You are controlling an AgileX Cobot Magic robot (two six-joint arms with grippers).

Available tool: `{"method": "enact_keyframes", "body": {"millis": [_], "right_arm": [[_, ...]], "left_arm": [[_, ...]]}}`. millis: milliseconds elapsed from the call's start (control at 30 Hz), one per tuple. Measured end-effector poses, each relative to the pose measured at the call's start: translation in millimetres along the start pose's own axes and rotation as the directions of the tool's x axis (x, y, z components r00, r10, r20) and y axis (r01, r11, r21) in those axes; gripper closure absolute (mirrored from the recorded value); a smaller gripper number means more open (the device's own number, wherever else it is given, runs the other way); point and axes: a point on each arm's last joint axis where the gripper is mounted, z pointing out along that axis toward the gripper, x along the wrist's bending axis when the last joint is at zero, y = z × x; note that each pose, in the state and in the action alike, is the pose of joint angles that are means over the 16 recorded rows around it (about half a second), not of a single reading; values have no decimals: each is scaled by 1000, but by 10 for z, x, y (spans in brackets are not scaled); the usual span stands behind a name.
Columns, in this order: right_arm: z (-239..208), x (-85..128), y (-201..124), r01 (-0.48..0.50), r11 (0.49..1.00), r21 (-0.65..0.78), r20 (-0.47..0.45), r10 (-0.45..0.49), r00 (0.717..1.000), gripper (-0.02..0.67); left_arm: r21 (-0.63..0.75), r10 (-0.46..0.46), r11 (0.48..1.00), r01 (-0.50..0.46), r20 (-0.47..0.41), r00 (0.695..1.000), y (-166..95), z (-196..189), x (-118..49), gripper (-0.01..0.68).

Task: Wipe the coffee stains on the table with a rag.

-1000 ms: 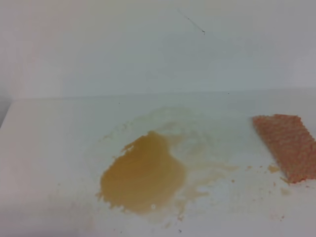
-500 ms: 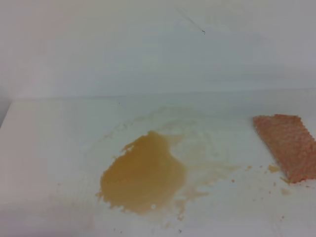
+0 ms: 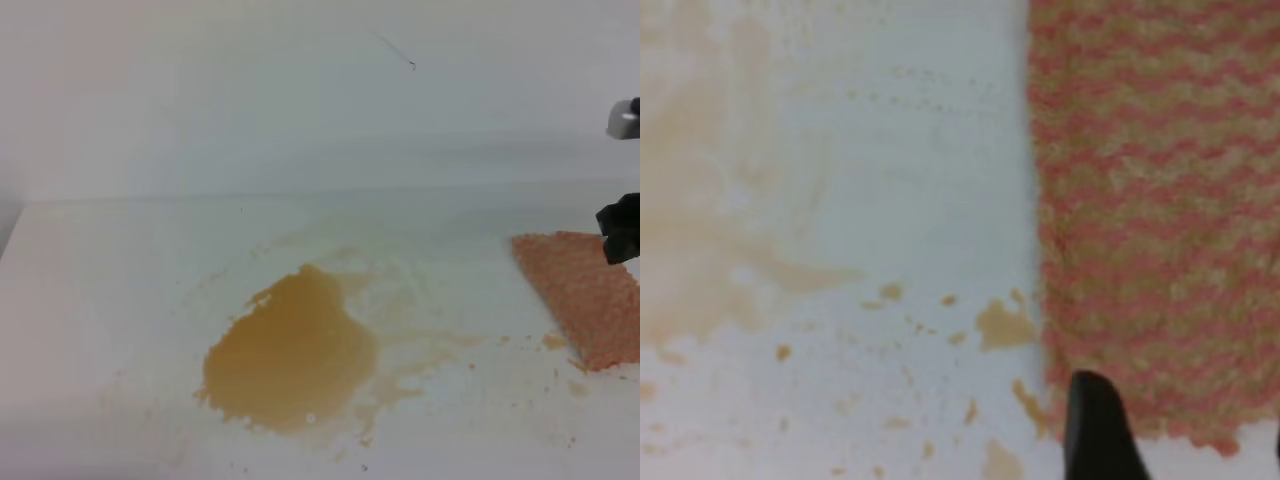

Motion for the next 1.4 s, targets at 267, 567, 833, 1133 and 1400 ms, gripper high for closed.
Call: {"method": "enact_keyframes", "body": {"millis": [267, 567, 833, 1133, 1400], "right_arm": [[521, -48, 31, -12, 998, 69, -8, 13, 1000, 255], [1036, -94, -9, -17, 991, 135, -7, 18, 1000, 245], [1297, -129, 2, -15, 987, 160, 3, 15, 1000, 260], [1431, -160, -3, -15, 981, 192, 22, 11, 1000, 357], [1470, -166, -31, 4, 974, 225, 17, -8, 1000, 522]], "left_arm": [[0, 0, 1000, 0, 0, 1000, 0, 0, 0, 675], [0, 0, 1000, 0, 0, 1000, -6, 1, 1, 675], [0, 0, 1000, 0, 0, 1000, -6, 1, 1, 675], [0, 0, 1000, 0, 0, 1000, 0, 0, 0, 675], [0, 0, 1000, 0, 0, 1000, 0, 0, 0, 675]]}}
